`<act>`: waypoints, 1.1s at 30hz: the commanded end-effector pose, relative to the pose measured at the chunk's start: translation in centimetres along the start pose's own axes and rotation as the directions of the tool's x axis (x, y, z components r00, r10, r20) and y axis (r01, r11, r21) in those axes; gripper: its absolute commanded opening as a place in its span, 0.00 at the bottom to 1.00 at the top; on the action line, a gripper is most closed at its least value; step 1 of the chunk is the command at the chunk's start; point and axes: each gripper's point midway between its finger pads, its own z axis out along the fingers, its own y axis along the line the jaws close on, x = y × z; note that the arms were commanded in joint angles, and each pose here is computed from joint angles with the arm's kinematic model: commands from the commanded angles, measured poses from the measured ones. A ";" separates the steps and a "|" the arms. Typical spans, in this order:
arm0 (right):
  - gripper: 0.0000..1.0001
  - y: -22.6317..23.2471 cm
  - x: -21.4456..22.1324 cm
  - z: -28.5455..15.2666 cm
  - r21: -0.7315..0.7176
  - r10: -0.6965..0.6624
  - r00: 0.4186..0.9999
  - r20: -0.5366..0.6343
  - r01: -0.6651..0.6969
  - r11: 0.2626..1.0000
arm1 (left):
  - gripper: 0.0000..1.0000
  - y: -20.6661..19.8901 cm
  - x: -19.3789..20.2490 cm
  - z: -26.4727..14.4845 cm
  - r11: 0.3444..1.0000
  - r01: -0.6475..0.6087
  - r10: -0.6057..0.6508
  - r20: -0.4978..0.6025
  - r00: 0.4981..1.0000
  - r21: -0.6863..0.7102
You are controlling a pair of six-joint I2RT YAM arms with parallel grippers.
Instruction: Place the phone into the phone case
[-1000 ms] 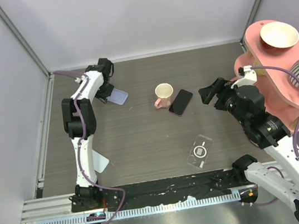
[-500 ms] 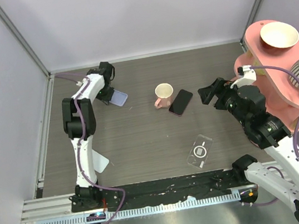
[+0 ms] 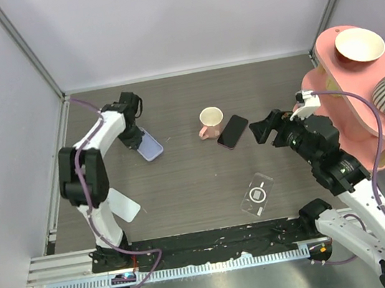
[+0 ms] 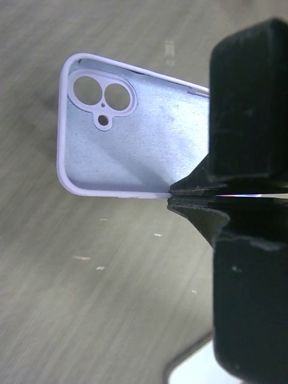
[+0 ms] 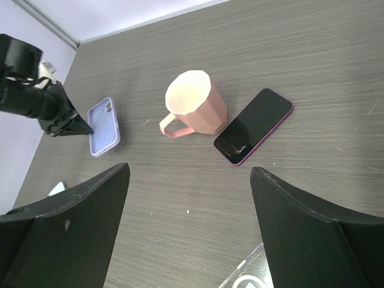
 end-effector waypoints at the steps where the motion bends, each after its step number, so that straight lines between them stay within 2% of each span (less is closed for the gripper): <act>1: 0.88 2.0 -1.9 -0.5 -0.104 -0.050 0.996 0.071 0.058 0.993 | 0.00 -0.4 3.0 -4.3 0.951 -0.175 0.176 0.019 0.984 0.254; 5: 0.88 1.9 -1.7 -0.6 -0.102 -0.054 0.996 0.066 0.061 0.993 | 0.00 1.1 5.6 -4.8 0.933 -0.247 0.251 0.018 0.968 0.261; 10: 0.88 3.0 -1.0 -0.8 -0.172 -0.066 0.997 0.040 0.072 0.982 | 0.00 1.5 9.0 -5.3 0.896 -0.342 0.355 0.003 0.935 0.284; 15: 0.88 3.0 -0.9 -0.9 -0.174 -0.069 0.997 0.040 0.075 0.982 | 0.00 1.2 10.4 -6.2 0.867 -0.351 0.366 0.025 0.930 0.354; 20: 0.88 3.0 -0.7 -1.0 -0.179 -0.073 0.997 0.035 0.078 0.981 | 0.00 1.2 11.7 -5.4 0.862 -0.348 0.374 -0.001 0.927 0.368; 23: 0.88 2.8 -0.6 -0.9 -0.168 -0.073 0.997 0.032 0.077 0.983 | 0.00 0.4 13.7 -5.3 0.832 -0.332 0.392 -0.046 0.919 0.444; 29: 0.88 2.7 -0.6 -0.8 -0.162 -0.078 0.997 0.028 0.081 0.983 | 0.01 0.6 16.0 -4.3 0.813 -0.390 0.458 -0.062 0.887 0.432; 31: 0.88 2.7 -0.7 -0.9 -0.161 -0.079 0.996 0.032 0.083 0.983 | 0.05 0.5 16.4 -4.1 0.806 -0.408 0.477 -0.062 0.877 0.430; 32: 0.88 2.7 -0.7 -1.0 -0.161 -0.079 0.996 0.032 0.083 0.983 | 0.19 0.5 16.4 -4.2 0.804 -0.411 0.480 -0.062 0.875 0.429; 33: 0.88 2.7 -0.7 -1.0 -0.161 -0.080 0.996 0.033 0.084 0.983 | 0.26 0.5 16.4 -4.3 0.803 -0.413 0.482 -0.060 0.874 0.429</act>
